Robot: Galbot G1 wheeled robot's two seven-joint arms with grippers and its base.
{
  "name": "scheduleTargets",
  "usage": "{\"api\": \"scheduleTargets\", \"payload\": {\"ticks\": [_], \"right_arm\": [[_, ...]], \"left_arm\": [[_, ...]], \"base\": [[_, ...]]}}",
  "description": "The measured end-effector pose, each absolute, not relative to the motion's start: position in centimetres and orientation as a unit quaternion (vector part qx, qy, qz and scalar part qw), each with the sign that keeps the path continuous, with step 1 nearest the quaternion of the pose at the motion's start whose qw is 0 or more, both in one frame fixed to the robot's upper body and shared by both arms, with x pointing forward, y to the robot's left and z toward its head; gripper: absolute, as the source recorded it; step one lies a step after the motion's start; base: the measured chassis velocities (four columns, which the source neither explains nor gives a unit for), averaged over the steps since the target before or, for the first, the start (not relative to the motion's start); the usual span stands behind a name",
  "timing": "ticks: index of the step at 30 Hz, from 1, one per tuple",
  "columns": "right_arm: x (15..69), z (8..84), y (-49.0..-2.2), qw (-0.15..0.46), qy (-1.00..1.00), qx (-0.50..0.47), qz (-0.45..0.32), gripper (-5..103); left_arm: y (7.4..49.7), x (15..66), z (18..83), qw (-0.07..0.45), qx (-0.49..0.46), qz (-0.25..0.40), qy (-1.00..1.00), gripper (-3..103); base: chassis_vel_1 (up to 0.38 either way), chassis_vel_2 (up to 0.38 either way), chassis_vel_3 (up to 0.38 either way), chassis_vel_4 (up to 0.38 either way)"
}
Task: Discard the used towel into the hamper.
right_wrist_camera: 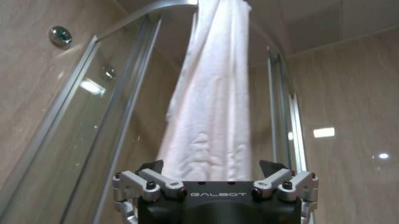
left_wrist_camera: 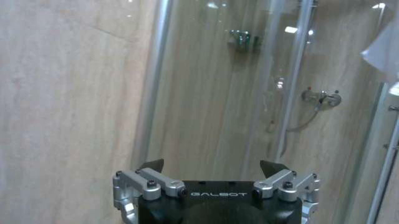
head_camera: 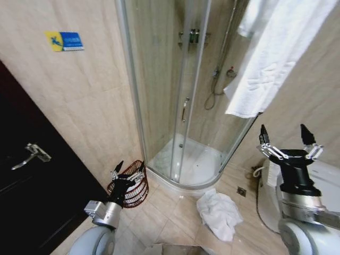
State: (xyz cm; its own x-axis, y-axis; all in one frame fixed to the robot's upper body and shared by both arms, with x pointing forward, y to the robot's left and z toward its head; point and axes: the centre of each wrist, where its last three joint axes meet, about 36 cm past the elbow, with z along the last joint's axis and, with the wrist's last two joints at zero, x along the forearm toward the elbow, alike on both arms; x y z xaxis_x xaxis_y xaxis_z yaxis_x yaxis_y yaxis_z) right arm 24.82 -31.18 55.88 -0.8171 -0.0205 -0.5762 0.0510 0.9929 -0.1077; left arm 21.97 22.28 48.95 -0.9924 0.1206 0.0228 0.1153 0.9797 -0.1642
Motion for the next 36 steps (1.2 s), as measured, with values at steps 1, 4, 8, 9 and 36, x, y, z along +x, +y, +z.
{"api": "scheduleTargets", "payload": {"ticks": [1, 4, 8, 9, 36], "right_arm": [[24.8, 55.9, -31.2, 0.302, 0.951, 0.008, -0.059, 100], [25.3, 56.5, -31.4, 0.336, 0.94, -0.025, -0.055, 100], [26.6, 57.0, -32.8, 0.39, 0.916, -0.071, -0.057, 100], [26.9, 57.3, -33.3, 0.395, 0.915, -0.068, -0.057, 100], [34.0, 65.1, -42.4, 0.383, 0.919, 0.034, -0.091, 100]], "left_arm": [[22.3, 22.0, 49.0, 0.016, -0.059, 0.082, -0.995, 100], [22.3, 22.0, 48.9, 0.016, -0.059, 0.082, -0.995, 100], [22.3, 22.0, 48.9, 0.016, -0.059, 0.082, -0.995, 100], [22.3, 22.0, 48.9, 0.016, -0.059, 0.082, -0.995, 100], [22.3, 22.0, 48.9, 0.017, -0.059, 0.082, -0.995, 100]], "base": [[-0.253, -0.219, 0.269, 0.247], [-0.254, -0.264, 0.261, 0.246], [-0.214, -0.207, 0.199, 0.189], [-0.094, -0.099, 0.137, 0.061], [0.062, 0.057, 0.052, 0.06]]}}
